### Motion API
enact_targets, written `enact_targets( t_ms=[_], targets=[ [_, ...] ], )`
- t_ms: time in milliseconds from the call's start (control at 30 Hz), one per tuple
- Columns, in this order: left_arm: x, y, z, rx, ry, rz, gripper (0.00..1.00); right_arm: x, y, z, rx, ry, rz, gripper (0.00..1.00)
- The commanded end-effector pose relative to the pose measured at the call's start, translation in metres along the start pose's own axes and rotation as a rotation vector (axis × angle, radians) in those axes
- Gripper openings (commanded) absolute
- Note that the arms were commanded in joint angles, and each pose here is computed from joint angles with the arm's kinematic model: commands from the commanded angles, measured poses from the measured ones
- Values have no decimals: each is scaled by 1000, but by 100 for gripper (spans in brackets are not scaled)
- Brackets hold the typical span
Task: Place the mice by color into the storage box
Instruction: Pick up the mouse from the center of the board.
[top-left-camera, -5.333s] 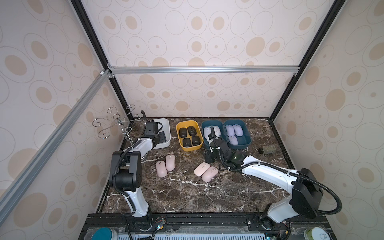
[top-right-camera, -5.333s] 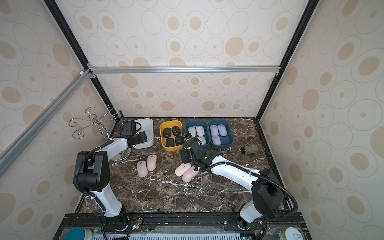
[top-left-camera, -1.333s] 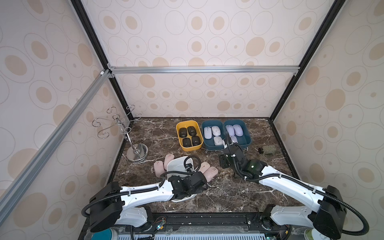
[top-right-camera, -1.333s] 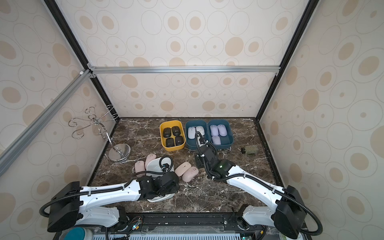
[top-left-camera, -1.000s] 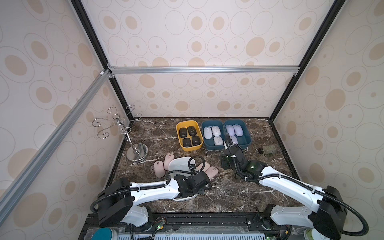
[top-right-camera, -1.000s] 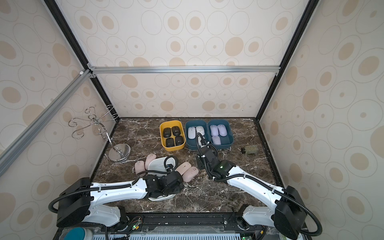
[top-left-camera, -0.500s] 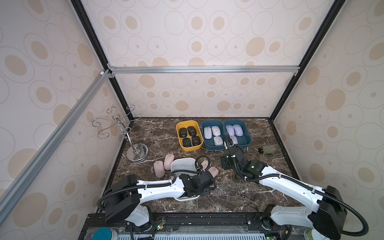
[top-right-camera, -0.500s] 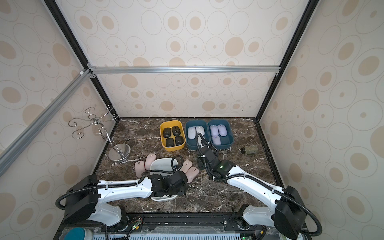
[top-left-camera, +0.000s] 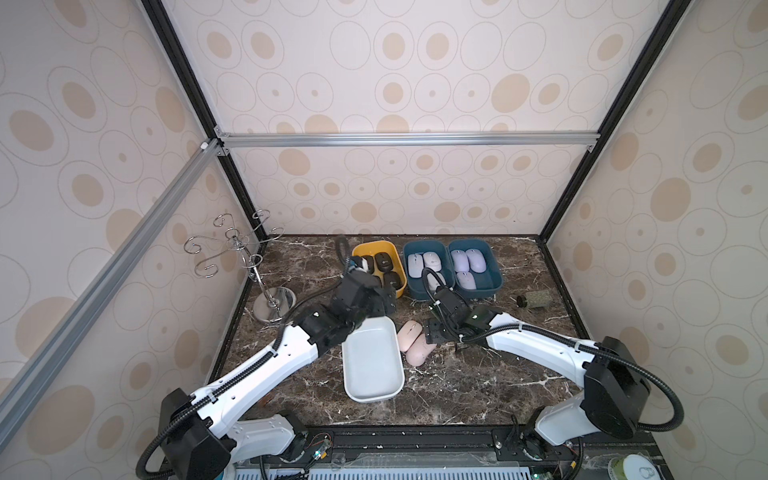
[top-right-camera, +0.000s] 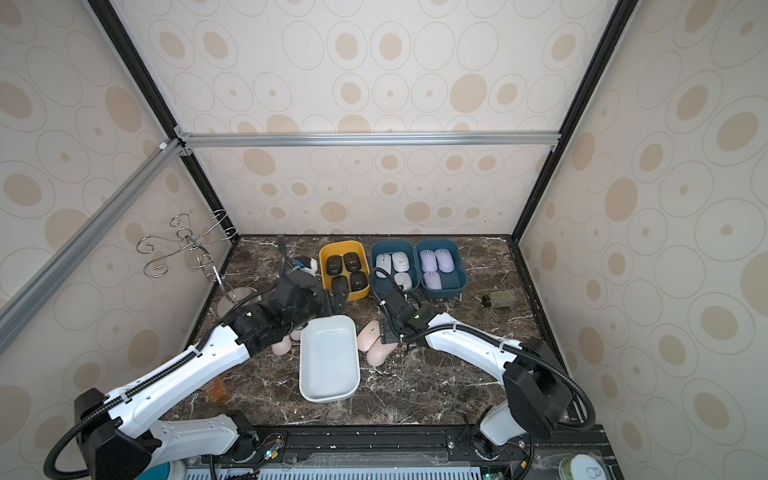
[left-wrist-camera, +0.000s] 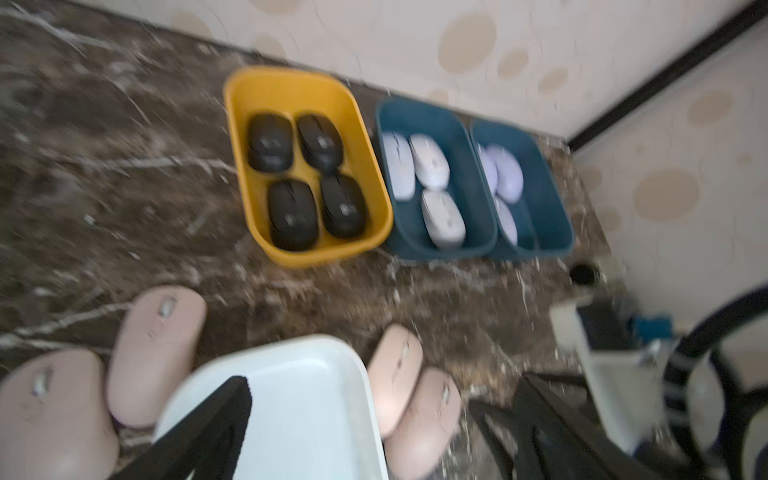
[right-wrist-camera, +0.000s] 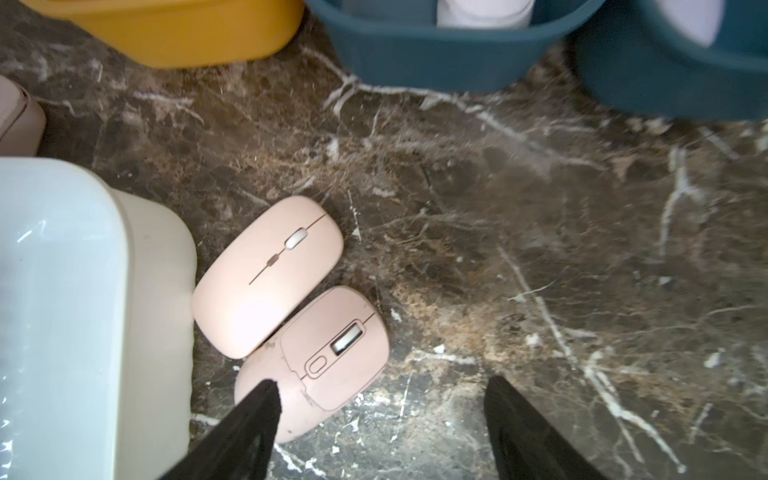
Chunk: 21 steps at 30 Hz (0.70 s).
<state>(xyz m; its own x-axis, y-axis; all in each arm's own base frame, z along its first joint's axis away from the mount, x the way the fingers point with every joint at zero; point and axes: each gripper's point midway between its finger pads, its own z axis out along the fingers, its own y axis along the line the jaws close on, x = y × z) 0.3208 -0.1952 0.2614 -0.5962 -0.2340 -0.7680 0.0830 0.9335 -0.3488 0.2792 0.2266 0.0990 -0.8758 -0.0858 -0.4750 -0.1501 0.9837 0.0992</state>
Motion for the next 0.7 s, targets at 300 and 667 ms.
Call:
enact_targets(
  t_ms=[300, 667],
  targets=[
    [-98, 68, 21, -17, -264, 27, 100, 33, 23, 29, -37, 195, 156, 83],
    [-75, 73, 23, 81, -238, -25, 100, 49, 20, 50, 4, 256, 168, 82]
  ],
)
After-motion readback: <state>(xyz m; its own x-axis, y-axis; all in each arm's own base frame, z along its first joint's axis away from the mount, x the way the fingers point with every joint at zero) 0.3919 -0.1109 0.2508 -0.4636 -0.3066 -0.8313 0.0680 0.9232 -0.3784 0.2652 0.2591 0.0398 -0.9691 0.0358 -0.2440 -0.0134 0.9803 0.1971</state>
